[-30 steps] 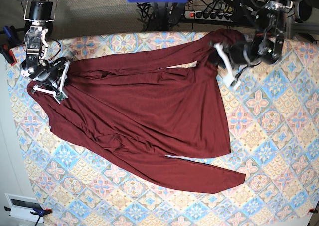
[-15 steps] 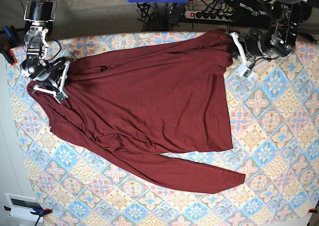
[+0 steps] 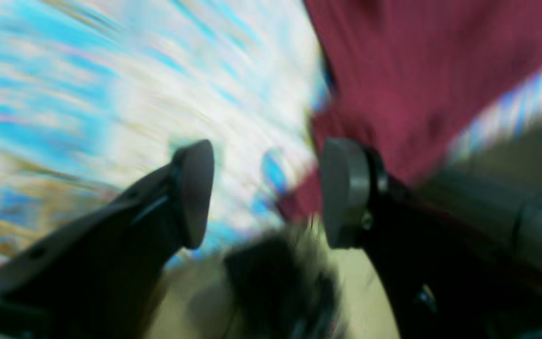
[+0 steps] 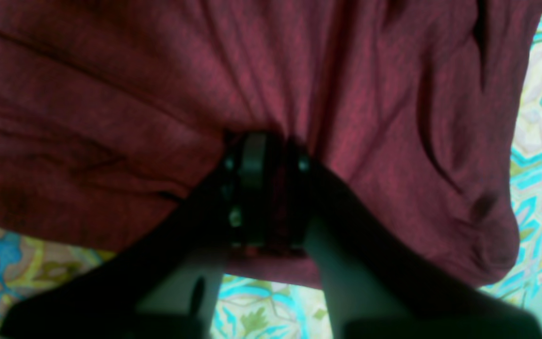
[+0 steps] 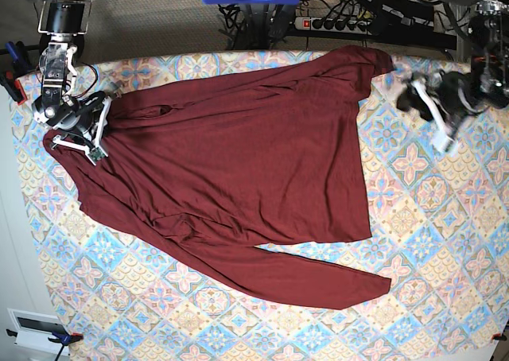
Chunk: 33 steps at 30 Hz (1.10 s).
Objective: Layout the t-shirt on the table in an organized manner, then fold the t-shirt properly
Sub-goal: 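Release the fabric with the left gripper and regrasp the shirt edge, then reach the left gripper along the shirt side to its hem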
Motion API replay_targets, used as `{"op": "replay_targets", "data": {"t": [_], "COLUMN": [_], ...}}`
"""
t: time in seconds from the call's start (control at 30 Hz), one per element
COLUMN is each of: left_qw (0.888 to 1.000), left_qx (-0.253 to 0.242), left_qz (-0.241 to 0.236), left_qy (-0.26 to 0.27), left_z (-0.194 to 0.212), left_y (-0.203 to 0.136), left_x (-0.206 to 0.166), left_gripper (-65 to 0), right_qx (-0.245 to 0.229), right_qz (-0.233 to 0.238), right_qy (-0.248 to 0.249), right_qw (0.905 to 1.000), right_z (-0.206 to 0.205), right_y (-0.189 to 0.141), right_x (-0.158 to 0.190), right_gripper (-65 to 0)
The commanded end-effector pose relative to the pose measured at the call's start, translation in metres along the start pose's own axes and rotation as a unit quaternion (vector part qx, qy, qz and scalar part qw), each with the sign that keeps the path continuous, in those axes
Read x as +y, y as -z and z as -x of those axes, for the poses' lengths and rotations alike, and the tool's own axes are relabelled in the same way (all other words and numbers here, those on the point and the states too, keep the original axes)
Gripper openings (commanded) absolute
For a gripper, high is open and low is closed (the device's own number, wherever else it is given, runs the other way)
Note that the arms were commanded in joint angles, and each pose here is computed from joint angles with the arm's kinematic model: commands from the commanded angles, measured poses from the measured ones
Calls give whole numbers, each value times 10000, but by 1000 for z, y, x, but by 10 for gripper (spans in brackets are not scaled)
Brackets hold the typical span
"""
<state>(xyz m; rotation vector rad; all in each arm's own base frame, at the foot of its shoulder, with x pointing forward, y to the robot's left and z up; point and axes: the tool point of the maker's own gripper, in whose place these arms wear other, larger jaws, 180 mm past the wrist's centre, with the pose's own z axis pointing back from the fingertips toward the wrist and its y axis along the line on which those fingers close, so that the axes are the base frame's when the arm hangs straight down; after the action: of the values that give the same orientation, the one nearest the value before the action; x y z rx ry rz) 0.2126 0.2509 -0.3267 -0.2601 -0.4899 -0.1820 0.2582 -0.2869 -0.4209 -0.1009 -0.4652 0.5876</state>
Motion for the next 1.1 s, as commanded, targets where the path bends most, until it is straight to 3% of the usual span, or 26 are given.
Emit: {"op": "replay_targets", "data": {"t": [0.0,0.1,0.3,0.5,0.6,0.9,0.97,1.07], "left_qw": [9990,9923,9718,9545,9509,9463,9505,9655], "left_qx": [-417,-980,-1352,-1522,-1640,-1499,-1360,-1036], "left_qz": [-53,-107,232,499,396,255,297,327], "left_qy": [-120,-754,-1919,-2516,-2596,-2852,-2779,-2366], "left_z": [-22,-51,-91,-138,-156,-166,-164,-155], "left_y": [-6,4,58,107,125,179,192,212], "left_x": [6,27,41,33,29,18,7,-15], "left_gripper": [-297,-297,-297,-297,-297,-297,-297,-298], "right_qx": [-29,-29,-40,-40,-40,-46,-46,-46], "right_qz": [141,141,148,148,148,152,152,152], "right_qy": [-70,-70,-78,-78,-78,-78,-78,-78], "right_qw": [9999,9999,9999,9999,9999,9998,9998,9998], "right_z": [-4,-4,-5,-5,-5,-6,-6,-6], "right_y": [-6,-6,-6,-6,-6,-6,-6,-6], "right_x": [-12,-12,-12,-12,-12,-13,-13,-13], "right_gripper": [-575,-575,-575,-575,-575,-575,-575,-575]}}
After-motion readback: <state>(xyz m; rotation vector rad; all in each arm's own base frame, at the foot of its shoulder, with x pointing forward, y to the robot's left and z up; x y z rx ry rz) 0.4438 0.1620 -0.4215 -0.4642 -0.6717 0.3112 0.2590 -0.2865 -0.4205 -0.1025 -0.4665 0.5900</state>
